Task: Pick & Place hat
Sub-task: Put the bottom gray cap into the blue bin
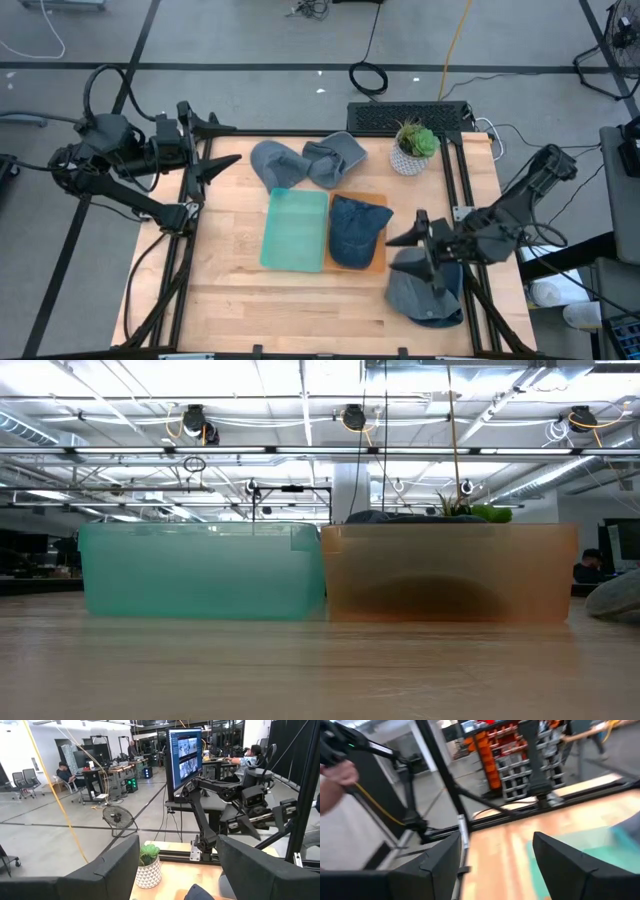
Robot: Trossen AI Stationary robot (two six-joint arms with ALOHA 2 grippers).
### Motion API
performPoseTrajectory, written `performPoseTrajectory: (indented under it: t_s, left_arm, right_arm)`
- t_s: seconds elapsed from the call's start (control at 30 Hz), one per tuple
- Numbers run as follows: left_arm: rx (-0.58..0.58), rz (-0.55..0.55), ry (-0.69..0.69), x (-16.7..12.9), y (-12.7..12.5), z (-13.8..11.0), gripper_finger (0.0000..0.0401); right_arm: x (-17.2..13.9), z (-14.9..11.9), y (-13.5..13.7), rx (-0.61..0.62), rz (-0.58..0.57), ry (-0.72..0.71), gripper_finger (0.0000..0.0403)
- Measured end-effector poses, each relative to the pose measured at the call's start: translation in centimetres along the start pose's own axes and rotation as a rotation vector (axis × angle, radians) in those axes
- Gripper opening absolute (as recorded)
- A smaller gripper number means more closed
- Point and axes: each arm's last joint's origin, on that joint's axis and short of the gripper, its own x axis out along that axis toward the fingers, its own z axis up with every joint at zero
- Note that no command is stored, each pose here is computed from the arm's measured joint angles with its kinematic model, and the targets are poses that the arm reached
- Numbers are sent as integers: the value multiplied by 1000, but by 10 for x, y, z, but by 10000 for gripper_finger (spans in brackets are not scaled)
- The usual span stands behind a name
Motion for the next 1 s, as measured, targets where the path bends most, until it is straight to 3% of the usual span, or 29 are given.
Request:
performPoseTrajectory:
  t_s: [0.27,0.47,0.63,0.9,1.0]
  left_arm:
    - [-50,6,38,0,0,-4,269]
    - [-63,10,40,1,0,-4,269]
    - [-77,17,40,1,0,-4,269]
    - [-115,14,41,1,0,-4,269]
    - [-115,13,41,1,-1,-4,269]
  right_arm:
    - [-20,-17,23,137,125,106,231]
    - [-36,-37,31,315,215,373,231]
    - [-44,-50,31,388,247,599,222]
    - [-49,-55,33,517,313,835,211]
    - [-50,-56,33,514,339,882,212]
